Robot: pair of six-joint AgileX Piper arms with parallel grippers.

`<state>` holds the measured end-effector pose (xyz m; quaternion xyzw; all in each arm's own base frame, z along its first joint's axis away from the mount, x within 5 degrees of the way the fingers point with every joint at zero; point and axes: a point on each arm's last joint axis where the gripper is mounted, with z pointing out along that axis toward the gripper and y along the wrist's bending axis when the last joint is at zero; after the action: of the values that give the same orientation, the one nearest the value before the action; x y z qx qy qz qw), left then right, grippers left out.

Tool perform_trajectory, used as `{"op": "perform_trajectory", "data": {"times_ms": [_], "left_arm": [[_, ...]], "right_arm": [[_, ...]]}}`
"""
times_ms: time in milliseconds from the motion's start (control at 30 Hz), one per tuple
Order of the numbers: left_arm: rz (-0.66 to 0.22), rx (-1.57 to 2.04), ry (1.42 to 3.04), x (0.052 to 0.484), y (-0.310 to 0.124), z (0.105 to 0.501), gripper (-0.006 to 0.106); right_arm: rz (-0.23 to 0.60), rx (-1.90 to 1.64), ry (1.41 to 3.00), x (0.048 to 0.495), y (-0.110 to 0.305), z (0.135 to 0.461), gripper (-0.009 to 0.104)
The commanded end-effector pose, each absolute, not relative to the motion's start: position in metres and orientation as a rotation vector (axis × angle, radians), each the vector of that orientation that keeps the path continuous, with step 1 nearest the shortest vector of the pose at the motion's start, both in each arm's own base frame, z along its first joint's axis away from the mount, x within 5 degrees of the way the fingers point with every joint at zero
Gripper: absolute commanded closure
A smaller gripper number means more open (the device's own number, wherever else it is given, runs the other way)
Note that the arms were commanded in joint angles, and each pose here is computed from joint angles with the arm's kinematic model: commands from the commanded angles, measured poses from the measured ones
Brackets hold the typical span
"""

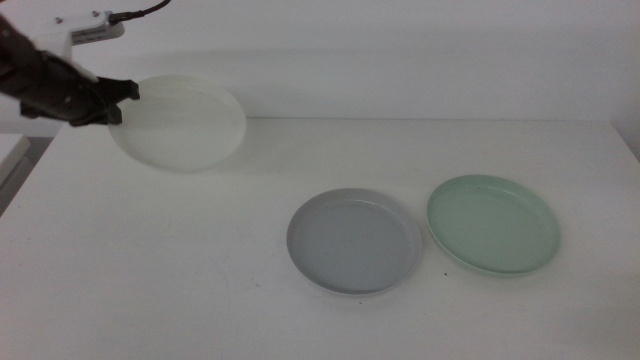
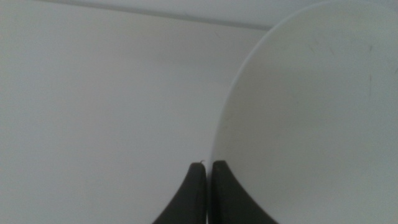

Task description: Stack the three bowls on top of each other.

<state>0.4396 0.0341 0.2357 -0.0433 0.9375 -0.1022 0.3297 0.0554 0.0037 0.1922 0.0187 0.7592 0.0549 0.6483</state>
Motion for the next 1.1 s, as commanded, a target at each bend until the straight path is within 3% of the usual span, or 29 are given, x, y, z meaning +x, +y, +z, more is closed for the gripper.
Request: {"op": "perform_trajectory", "data": {"times_ms": [0,167,367,633,1067], "left_arm": [[-0.277,-0.15,2.365,0.404,0.02,0.26,0.102],[-0.343,-0.099,2.407,0.343,-0.025,0.289,0.102],[-0.393,0.021,2.488,0.32,-0.089,0.295,0.102],[-0.475,0.087,2.568,0.319,-0.145,0.268,0.102],[-0.474,0.156,2.667,0.344,-0.184,0.232,0.102]], "right_arm": [[0.111,0.029,1.716,0.055,0.004,0.192,0.002],[0.111,0.029,1.716,0.055,0.004,0.192,0.002],[0.111,0.029,1.716,0.055,0.004,0.192,0.002],[0.111,0.029,1.716,0.055,0.004,0.192,0.002],[0.111,0.029,1.716,0.055,0.004,0.192,0.002]]}}
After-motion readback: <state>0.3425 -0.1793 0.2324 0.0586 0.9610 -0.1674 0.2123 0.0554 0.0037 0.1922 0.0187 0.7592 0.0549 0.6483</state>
